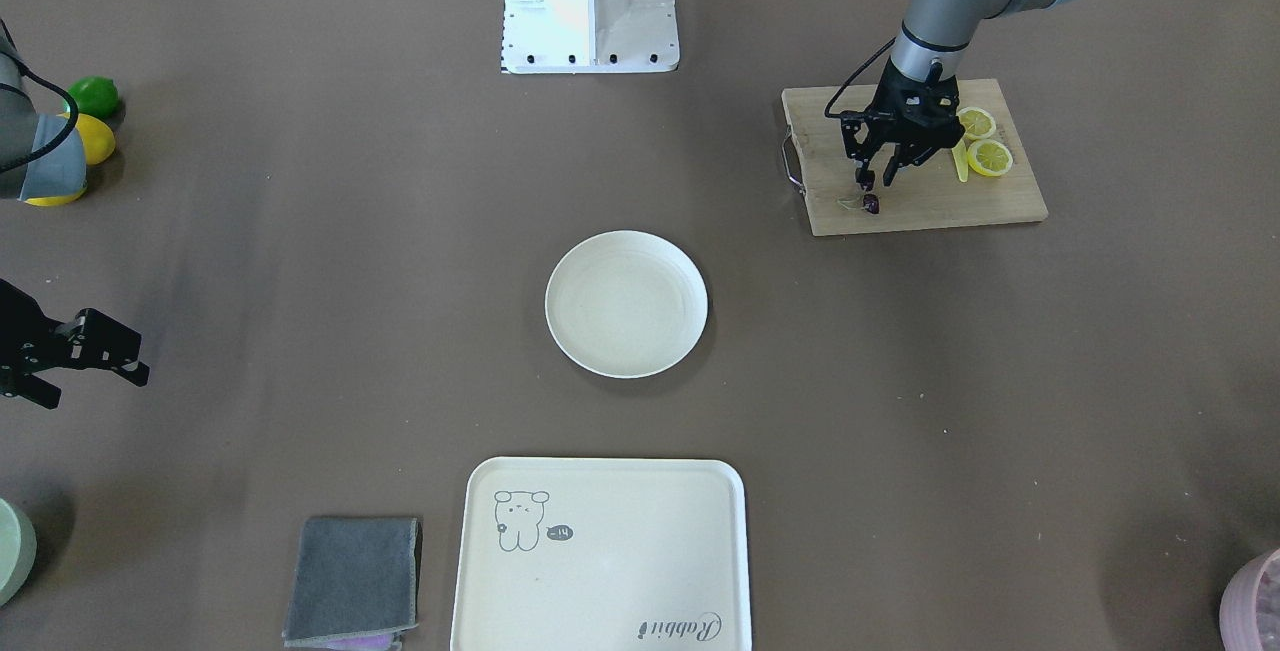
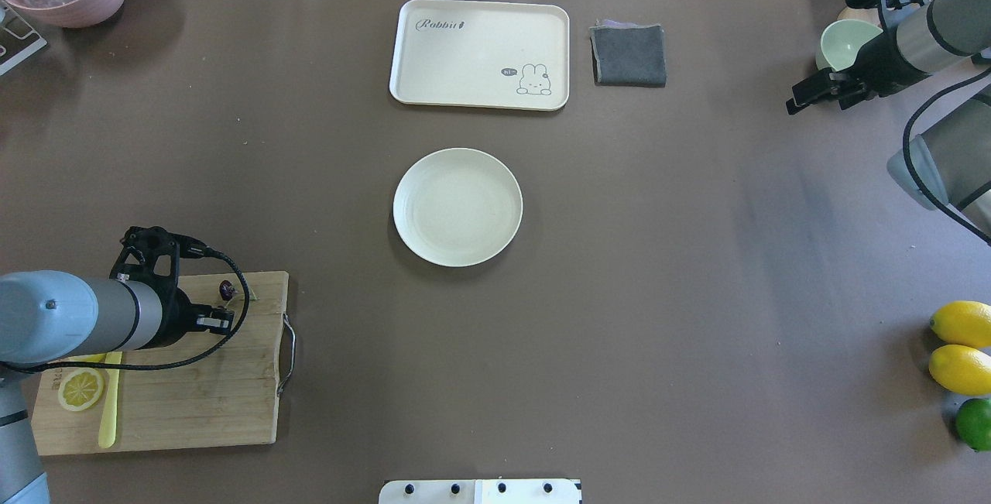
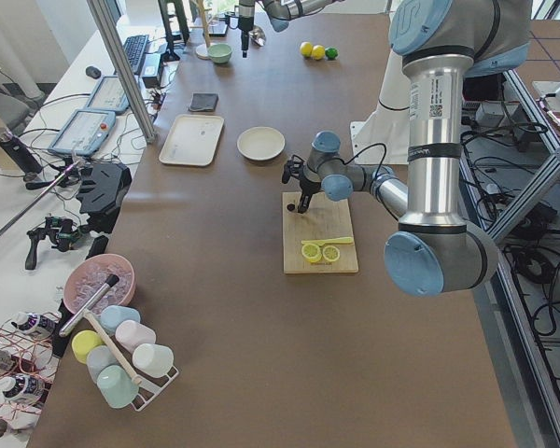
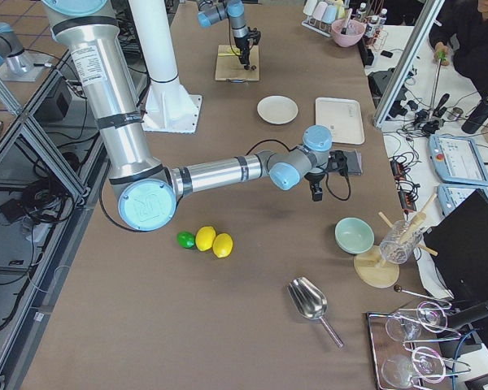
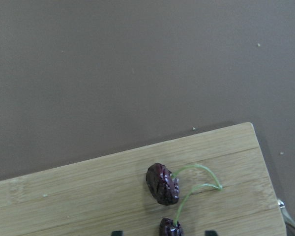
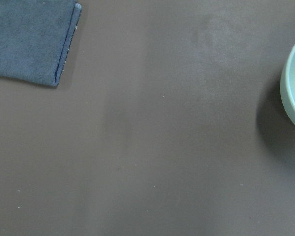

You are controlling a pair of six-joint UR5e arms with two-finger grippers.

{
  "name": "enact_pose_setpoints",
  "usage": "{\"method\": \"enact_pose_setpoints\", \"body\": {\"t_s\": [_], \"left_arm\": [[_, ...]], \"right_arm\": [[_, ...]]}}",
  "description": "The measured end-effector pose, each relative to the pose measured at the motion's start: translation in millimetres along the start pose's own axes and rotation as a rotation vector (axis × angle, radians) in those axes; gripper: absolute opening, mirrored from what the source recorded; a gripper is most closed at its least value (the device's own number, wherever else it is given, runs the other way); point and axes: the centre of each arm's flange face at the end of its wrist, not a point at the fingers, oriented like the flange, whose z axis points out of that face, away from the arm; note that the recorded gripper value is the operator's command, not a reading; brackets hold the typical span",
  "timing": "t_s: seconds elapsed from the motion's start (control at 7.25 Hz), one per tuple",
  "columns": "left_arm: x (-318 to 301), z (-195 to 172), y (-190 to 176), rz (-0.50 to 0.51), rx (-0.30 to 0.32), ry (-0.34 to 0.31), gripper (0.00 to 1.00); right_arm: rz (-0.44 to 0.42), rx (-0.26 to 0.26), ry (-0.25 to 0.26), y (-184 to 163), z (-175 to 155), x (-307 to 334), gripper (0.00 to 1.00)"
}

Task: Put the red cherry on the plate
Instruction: 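Lift the cherries and carry them over the white plate with the left gripper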

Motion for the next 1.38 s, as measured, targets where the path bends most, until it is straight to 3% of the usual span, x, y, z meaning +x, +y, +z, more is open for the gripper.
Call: {"method": "enact_pose_setpoints", "body": {"t_s": [0.55, 0.69, 0.83, 0.97, 1.38], "left_arm": [[2.0, 1.4, -1.2, -0.001, 0.001, 0.002, 0.42], [2.1, 1.8, -1.2, -0.001, 0.001, 0.002, 0.32], [2.9, 2.0, -1.7, -0.001, 0.002, 0.003, 0.09], [4.8, 1.0, -2.7, -0.001, 0.004, 0.007, 0.0], [4.1, -2.7, -6.1, -0.01, 0.012, 0.009, 0.0]], "right_arm": [[-0.001, 0.003, 0.003, -0.7, 0.1, -0.3, 1.0], [-0.002, 0.004, 0.003, -0.5, -0.1, -0.4, 1.0], [-0.001, 0.003, 0.004, 0.0, 0.1, 0.2, 1.0], [-0.001, 0.003, 0.004, 0.3, 0.2, 0.6, 1.0], [0.0, 0.006, 0.005, 1.7, -1.1, 1.2, 1.0]]}}
